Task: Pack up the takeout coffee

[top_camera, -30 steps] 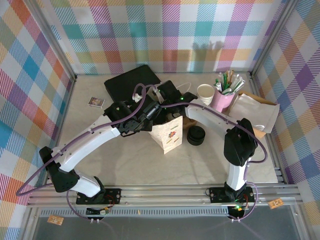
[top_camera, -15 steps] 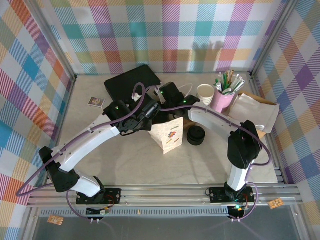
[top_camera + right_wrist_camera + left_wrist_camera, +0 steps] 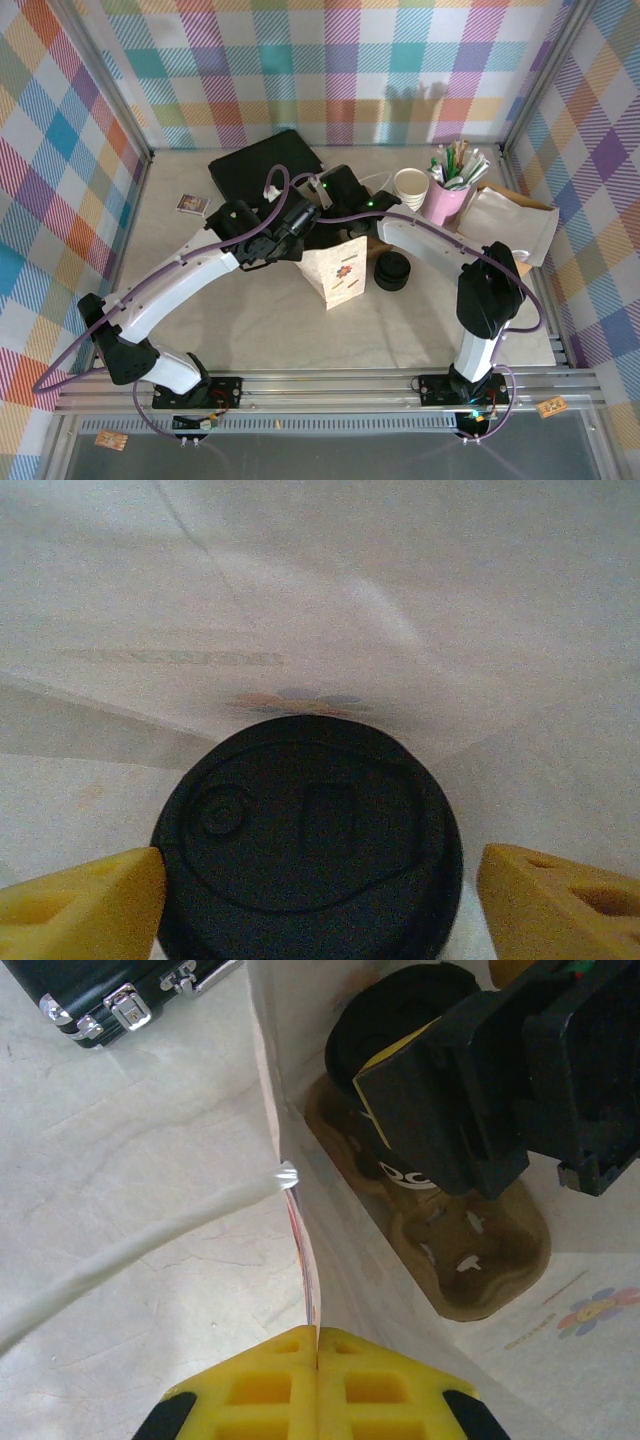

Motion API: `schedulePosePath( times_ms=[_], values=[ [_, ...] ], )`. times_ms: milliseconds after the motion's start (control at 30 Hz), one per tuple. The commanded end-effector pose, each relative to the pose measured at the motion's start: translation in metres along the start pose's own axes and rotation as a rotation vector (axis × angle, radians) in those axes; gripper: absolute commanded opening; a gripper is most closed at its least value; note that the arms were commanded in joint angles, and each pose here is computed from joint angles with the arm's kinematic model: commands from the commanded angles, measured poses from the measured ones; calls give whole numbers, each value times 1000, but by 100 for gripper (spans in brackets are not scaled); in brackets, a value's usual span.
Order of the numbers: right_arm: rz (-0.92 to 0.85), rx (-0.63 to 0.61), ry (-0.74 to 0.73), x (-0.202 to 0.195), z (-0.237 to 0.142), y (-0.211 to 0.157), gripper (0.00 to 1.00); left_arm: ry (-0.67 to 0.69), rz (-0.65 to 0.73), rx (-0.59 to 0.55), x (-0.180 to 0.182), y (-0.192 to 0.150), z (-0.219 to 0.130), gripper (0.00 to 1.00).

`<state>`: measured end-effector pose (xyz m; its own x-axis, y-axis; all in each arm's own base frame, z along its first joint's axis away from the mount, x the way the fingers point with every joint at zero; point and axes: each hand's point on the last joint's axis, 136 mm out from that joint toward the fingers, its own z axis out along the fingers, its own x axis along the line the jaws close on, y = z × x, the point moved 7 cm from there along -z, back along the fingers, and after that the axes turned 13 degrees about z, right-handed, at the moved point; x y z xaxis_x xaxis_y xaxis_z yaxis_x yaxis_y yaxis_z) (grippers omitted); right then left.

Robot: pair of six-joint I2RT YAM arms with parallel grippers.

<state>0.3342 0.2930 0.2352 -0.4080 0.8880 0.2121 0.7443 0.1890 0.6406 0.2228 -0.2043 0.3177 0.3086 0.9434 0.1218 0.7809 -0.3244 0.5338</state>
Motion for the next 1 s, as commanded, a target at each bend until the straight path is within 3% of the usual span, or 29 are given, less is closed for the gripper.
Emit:
schedulePosePath(
  times_ms=[0, 333, 533, 667, 833, 967],
  values=[
    [20, -32, -16, 1, -21, 12, 88, 18, 32, 66, 4, -10, 5, 0],
    [96, 13, -24, 5, -34, 22, 90, 42, 19, 66, 8, -9, 1, 0],
    [123, 48, -3, 8, -40, 20, 84, 52, 13, 57, 8, -7, -1, 0],
    [115, 53, 11, 9, -42, 19, 72, 57, 18, 57, 7, -5, 0, 0],
    [162, 136, -106, -1, -25, 14, 74, 52, 30, 52, 4, -2, 1, 0],
    [169, 164, -100, 1, -16, 11, 73, 49, 41, 47, 3, 0, 1, 0]
  ],
)
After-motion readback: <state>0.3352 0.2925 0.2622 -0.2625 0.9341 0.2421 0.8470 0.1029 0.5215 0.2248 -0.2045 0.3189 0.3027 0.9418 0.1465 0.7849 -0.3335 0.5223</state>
